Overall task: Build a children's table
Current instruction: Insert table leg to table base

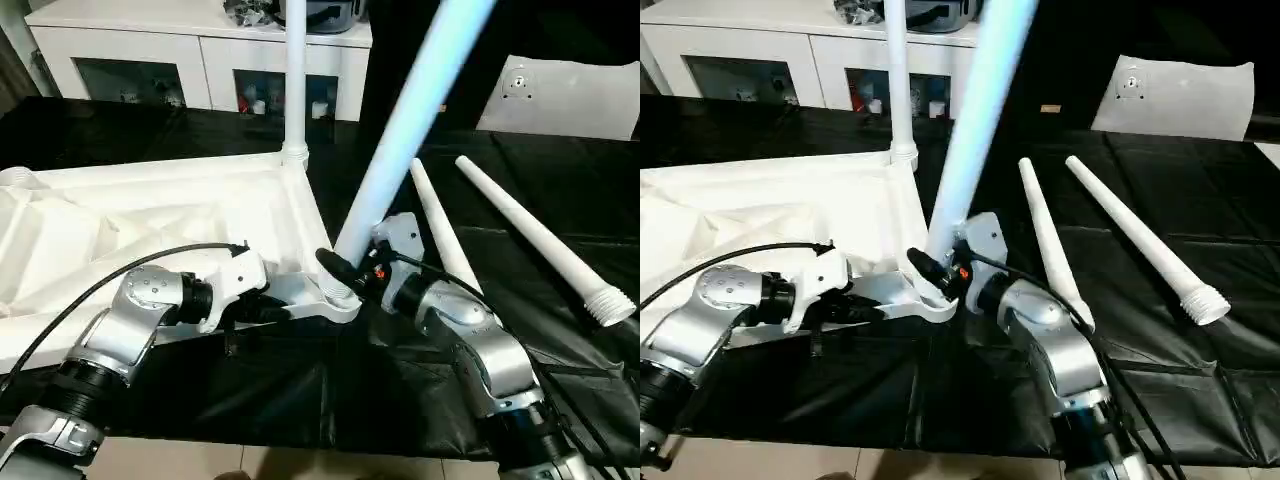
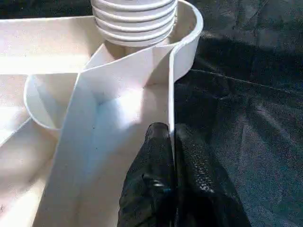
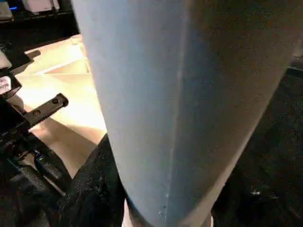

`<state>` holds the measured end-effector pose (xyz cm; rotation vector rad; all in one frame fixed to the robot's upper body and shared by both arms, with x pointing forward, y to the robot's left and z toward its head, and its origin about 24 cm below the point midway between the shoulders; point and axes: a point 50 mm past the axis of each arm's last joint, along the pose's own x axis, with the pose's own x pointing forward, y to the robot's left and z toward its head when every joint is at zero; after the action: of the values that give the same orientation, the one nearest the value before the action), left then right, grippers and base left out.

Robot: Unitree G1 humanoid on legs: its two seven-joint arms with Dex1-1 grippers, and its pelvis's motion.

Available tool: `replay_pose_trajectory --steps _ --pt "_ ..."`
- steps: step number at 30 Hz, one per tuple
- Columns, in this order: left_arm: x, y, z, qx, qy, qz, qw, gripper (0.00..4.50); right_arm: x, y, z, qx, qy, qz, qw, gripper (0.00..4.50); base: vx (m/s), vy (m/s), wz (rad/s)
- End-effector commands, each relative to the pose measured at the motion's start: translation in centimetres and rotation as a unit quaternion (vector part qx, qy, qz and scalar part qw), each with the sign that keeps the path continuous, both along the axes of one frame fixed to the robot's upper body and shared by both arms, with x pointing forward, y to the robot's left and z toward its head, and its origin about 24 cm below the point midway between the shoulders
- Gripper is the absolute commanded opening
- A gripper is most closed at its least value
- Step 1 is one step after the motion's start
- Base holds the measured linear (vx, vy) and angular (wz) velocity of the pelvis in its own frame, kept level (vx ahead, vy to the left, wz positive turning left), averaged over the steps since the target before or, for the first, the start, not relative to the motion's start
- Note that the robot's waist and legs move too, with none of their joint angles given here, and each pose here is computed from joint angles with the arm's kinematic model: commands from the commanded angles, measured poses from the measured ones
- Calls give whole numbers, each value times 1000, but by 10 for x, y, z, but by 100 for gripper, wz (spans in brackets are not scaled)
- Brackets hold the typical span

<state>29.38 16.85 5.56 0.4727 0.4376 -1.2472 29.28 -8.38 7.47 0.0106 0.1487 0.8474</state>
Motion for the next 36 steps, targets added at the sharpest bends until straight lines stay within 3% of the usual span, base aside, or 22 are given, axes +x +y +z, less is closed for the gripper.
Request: replay_pose_trajectory --steps 1,15,22,31,36 --pt "5 -2 0 0 -14 1 1000 0 0 -5 -9 -29 35 6 999 191 0 0 0" --pt "16 -2 8 -17 -25 -6 1000 0 0 -20 -9 -39 47 14 998 191 0 0 0" --pt "13 -6 10 -35 -6 -38 999 0 7 -14 -16 -27 58 18 998 191 0 0 0" --pt "14 -5 12 -24 -2 -42 999 0 11 -8 -19 -46 76 54 995 191 0 0 0" --pt "15 -3 13 -25 -8 -31 999 0 16 -17 -23 -2 94 22 995 191 0 0 0"
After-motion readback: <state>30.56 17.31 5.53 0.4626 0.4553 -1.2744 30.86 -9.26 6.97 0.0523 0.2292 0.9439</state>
